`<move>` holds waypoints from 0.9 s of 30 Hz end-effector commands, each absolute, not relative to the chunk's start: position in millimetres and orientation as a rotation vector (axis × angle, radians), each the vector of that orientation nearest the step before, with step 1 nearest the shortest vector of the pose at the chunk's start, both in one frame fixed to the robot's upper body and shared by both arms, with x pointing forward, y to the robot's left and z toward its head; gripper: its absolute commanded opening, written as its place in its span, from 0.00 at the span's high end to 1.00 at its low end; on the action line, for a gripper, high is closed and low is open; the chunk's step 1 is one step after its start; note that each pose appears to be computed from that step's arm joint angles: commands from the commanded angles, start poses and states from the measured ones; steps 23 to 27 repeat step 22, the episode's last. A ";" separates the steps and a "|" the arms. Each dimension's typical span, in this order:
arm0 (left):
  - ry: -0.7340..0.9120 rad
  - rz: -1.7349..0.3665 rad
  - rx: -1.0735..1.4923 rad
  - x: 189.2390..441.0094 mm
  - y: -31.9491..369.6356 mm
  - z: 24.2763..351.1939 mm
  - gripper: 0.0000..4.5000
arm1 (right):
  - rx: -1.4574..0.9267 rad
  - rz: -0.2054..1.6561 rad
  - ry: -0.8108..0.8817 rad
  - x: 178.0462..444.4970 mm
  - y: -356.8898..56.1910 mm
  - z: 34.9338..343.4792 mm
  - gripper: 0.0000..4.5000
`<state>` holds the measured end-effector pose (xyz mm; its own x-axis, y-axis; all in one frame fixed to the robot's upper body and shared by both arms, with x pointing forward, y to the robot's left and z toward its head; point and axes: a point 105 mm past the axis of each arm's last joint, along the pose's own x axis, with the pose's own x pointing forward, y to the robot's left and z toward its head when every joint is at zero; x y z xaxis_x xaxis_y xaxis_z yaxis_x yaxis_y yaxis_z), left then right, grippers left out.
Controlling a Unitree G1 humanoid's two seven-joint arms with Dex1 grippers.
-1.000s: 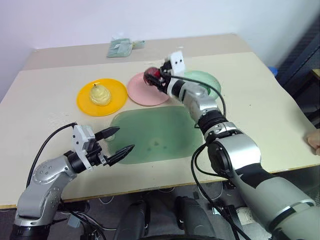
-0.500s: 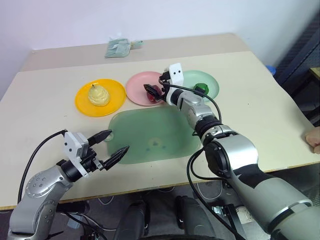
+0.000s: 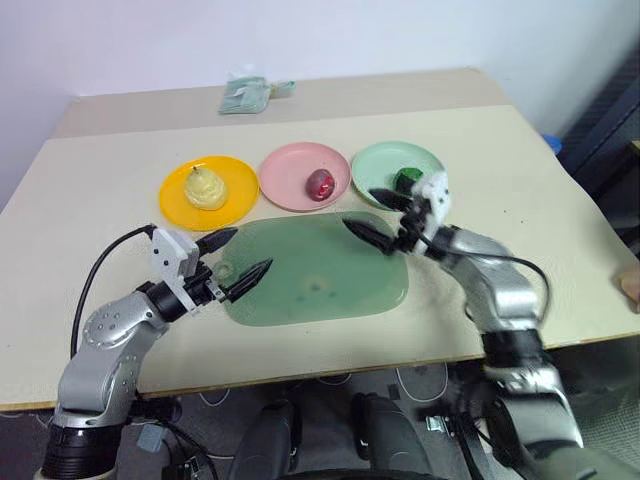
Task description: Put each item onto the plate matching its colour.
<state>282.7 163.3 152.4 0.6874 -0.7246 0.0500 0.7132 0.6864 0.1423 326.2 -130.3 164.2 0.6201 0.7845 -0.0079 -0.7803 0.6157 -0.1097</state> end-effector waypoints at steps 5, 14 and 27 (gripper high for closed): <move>-0.081 -0.856 0.093 281.3 166.2 155.3 0.00 | -0.242 0.701 0.041 301.5 -189.2 155.3 0.01; -0.032 -0.858 0.083 269.3 175.5 151.0 0.00 | -0.222 0.600 0.090 275.1 -220.3 143.5 0.01; -0.001 -0.861 0.070 258.2 175.3 151.5 0.00 | -0.208 0.584 0.089 269.7 -231.3 138.6 0.01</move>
